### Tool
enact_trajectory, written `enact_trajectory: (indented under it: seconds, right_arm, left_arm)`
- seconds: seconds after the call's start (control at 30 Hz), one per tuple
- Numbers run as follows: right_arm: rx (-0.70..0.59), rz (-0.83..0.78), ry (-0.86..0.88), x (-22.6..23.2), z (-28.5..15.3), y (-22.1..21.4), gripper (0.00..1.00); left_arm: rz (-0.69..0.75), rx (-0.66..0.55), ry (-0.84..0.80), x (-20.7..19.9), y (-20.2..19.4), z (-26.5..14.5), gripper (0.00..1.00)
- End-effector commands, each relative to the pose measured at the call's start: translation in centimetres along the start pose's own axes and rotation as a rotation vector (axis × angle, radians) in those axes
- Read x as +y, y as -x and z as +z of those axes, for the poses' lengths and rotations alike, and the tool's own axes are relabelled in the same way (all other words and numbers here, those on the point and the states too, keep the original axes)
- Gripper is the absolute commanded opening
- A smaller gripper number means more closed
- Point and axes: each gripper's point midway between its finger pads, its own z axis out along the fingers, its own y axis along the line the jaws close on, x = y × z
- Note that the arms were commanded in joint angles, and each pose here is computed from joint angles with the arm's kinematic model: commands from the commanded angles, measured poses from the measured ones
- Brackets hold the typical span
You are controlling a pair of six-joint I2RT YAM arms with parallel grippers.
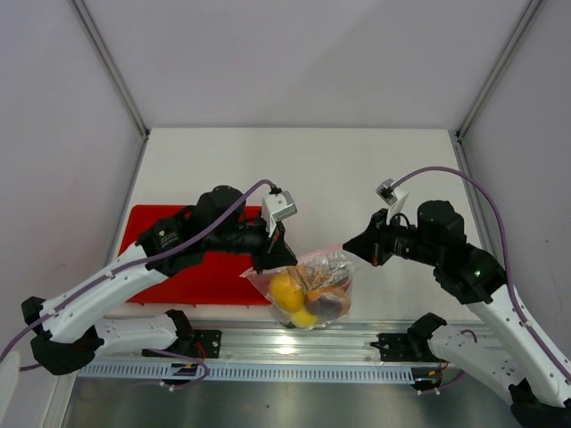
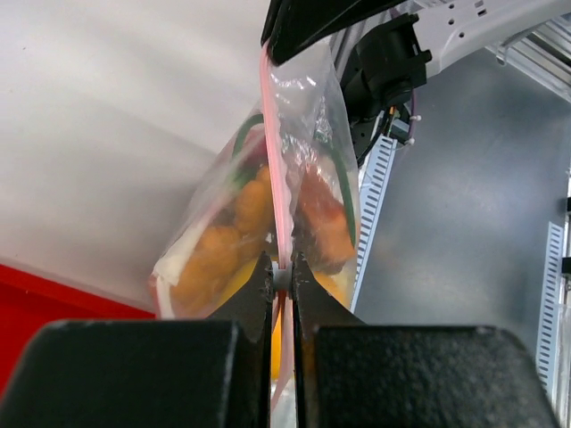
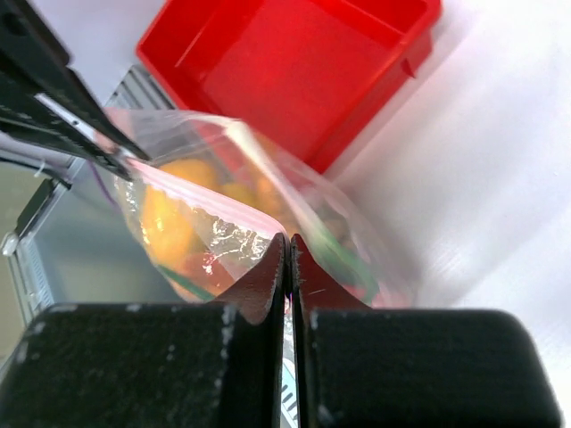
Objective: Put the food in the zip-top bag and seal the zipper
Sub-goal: Zip the zipper food storage bag at the center of the board.
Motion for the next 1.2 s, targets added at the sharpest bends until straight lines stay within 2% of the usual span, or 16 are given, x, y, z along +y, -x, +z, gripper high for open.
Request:
enact_trajectory:
  seconds: [0.0,0.8,1.1,1.17]
  right_arm:
    - [-0.049,-0.022,-0.151,-2.4,-1.0,1.2,0.0]
    - [-0.07,-0.043,-0.201,-2.7,-2.7,1.5,0.0]
    - [-0.095,-0.037,-0.201,-2.4,-2.7,2.4,0.0]
    - [-0.098,-0.035,-0.221,-2.7,-2.6,2.8,0.0]
  left_arm:
    - [0.024,-0.022,0.038,-0.6,0.3,-3.2,0.01]
    - [-0.07,-0.019,0.197,0.0,-3.5,-9.0,0.01]
    - [-0.046,-0.073,0.198,0.0,-1.7,-8.8,0.01]
    - [-0.031,-0.083,0.195,0.2,-0.9,-8.2,0.04]
